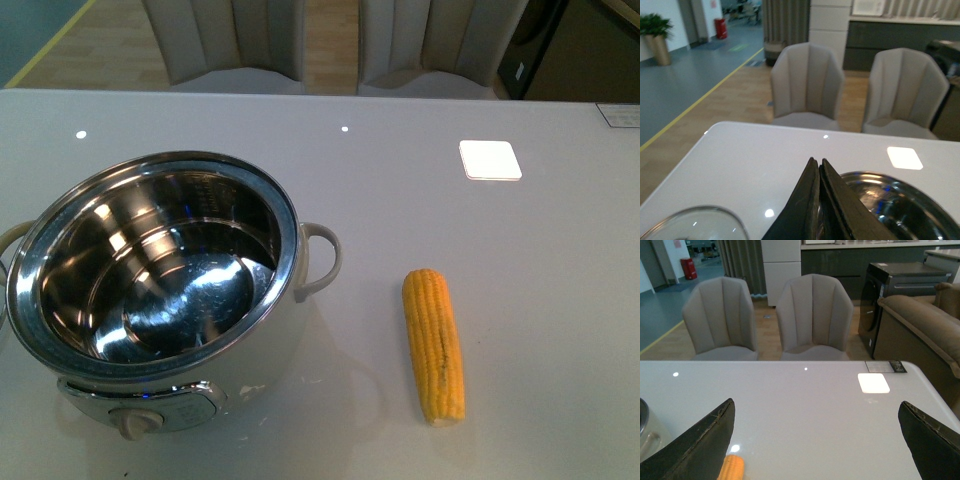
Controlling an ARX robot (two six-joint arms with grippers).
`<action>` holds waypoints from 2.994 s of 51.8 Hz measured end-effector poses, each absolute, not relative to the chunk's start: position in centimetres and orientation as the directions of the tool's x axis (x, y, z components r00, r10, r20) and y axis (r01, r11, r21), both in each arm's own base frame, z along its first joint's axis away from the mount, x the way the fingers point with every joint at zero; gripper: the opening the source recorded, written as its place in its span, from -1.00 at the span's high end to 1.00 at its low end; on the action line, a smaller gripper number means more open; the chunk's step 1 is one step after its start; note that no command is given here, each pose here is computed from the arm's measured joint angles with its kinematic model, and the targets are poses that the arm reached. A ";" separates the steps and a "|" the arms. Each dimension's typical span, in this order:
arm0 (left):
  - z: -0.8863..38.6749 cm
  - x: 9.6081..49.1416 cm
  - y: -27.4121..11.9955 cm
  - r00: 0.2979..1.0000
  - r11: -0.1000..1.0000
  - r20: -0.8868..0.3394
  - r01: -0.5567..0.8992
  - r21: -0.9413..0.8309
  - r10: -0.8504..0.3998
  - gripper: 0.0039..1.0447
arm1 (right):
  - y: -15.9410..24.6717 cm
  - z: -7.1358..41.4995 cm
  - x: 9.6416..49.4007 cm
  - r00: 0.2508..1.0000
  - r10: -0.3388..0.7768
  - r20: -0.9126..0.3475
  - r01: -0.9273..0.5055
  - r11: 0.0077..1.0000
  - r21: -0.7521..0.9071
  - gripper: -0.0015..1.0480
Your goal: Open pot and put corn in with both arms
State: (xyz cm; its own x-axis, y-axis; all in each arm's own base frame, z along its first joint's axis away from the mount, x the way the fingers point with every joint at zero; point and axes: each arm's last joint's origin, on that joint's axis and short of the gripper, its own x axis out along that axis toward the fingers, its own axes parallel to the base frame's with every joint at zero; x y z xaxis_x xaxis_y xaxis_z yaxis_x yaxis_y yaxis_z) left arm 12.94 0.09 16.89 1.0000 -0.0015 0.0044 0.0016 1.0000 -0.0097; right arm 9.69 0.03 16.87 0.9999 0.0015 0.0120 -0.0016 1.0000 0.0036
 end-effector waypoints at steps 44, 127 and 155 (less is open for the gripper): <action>16.8 10.5 0.0 1.000 1.000 -0.008 -0.003 -0.009 0.003 0.94 | 0.0 16.9 9.7 1.000 0.002 0.012 -0.002 1.000 0.003 -0.83; 16.8 9.7 0.0 1.000 1.000 0.008 -0.003 -0.007 0.003 -0.87 | 3.9 13.2 15.5 0.729 0.173 -0.662 -0.096 0.984 0.151 -0.83; 16.8 9.7 0.0 1.000 1.000 0.008 -0.003 -0.007 0.003 -0.87 | 9.8 6.7 23.7 0.622 0.138 -0.771 -0.163 0.986 0.044 -0.83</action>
State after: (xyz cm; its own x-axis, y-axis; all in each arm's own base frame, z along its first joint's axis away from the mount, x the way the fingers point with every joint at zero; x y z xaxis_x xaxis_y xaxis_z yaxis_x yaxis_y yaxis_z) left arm 9.73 0.03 16.76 1.0000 0.0031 0.0082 -0.0030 1.0000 -0.0074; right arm 23.71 9.84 6.68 0.6222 0.1378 -0.7706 -0.1632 0.9856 0.0444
